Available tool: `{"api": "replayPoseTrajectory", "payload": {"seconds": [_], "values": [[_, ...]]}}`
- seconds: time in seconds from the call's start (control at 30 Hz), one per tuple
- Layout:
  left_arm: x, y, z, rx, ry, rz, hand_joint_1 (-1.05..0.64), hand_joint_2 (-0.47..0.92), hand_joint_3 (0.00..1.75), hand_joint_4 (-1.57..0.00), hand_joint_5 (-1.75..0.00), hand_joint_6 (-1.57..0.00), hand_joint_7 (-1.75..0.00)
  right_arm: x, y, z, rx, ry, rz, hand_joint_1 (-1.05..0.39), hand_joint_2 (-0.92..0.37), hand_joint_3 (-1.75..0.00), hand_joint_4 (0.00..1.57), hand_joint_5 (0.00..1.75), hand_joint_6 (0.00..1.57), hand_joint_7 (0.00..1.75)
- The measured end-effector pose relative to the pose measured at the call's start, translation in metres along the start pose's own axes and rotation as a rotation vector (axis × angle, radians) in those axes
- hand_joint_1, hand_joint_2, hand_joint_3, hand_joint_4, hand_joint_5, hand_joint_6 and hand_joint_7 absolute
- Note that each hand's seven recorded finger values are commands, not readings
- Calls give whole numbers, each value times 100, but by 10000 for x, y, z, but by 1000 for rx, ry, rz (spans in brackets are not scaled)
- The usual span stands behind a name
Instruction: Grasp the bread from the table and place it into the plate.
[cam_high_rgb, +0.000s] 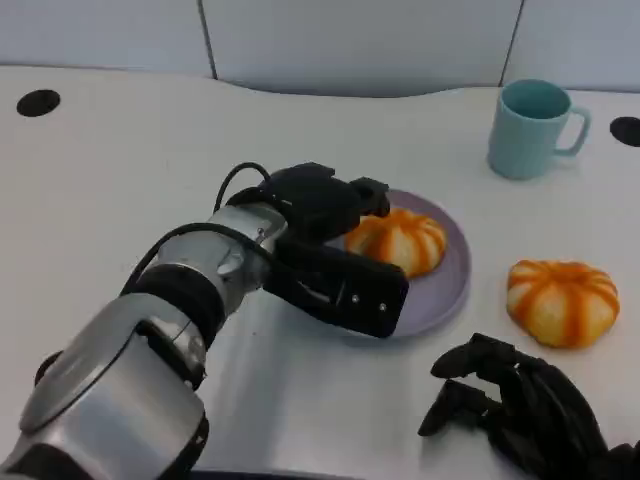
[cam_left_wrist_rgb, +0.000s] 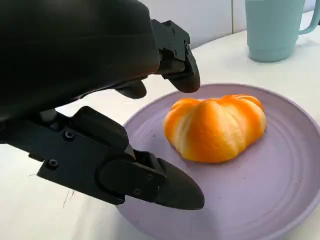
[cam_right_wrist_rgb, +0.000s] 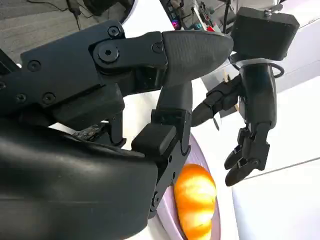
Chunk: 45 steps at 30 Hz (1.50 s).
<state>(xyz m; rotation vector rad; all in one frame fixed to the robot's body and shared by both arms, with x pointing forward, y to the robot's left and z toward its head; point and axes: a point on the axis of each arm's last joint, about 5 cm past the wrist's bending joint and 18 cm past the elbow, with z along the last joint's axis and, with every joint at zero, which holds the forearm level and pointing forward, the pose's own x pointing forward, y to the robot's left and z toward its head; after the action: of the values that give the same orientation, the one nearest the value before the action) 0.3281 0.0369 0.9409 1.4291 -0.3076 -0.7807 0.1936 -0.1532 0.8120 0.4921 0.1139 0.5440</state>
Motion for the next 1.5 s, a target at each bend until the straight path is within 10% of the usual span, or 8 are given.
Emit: {"api": "replayPoseTrajectory", "payload": {"seconds": [0.17,0.63,0.9,1.5], "values": [[-9,28,-17,-41,-9,25,-88,92,11,0,-87,0,-97,2,-1,1,2,1,0,-50,-92,-35,78,123,79,87],[-191,196,-288,-254,-79,225,-88,92,18,0,-97,0,-92,22,-19,7,0,2,1,-50,-92,-36,79,123,79,86],[-426,-84,-500,-617,-108,338,-84,92,22,0,-119,-5,-88,26,-18,17,-4,5,-13,-50,-92,-37,77,125,78,89],[-987,-591,-594,-1066,-241,599,-80,92,31,-10,-97,-28,-41,16,-13,25,3,13,-18,-49,-91,-38,76,127,76,93]]}}
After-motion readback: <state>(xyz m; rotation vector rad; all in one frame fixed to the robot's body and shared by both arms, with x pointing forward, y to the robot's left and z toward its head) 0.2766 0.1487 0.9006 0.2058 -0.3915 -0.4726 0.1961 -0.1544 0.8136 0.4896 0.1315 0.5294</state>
